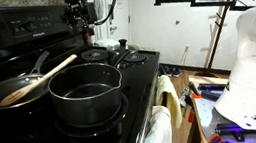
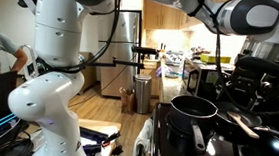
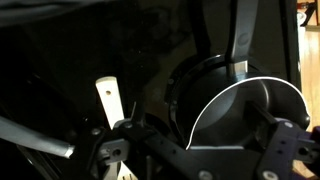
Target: Pick up the wooden spoon from the pan and put it in the pot.
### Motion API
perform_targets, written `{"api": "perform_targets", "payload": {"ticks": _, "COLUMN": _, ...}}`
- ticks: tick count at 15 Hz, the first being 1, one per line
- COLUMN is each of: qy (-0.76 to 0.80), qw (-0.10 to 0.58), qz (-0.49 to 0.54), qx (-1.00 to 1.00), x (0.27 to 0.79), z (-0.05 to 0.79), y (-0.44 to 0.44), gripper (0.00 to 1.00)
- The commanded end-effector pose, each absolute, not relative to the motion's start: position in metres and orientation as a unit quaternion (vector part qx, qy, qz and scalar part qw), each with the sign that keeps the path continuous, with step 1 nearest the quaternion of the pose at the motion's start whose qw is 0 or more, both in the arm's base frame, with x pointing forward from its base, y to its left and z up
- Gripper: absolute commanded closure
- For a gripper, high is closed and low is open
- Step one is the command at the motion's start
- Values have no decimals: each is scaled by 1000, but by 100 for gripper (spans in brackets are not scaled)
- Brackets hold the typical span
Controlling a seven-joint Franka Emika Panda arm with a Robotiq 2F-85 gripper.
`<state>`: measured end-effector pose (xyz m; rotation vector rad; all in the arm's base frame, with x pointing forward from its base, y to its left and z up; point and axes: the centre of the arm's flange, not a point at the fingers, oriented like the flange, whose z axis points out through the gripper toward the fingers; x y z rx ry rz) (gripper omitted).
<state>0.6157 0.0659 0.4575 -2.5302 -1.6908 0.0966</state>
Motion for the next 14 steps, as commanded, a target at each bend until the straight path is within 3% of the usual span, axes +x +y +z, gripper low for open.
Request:
{"api": "perform_targets", "payload": {"ticks": 1, "qy": -585, "qw": 40, "qz": 24, "qx": -810, "x": 634, "z": 440, "y": 72, "gripper": 0}}
{"api": "perform_targets", "payload": {"ticks": 14, "qy": -603, "qw": 3, "qz": -1, "qx": -797, "x": 656, "z": 383, "y": 64, "gripper": 0}}
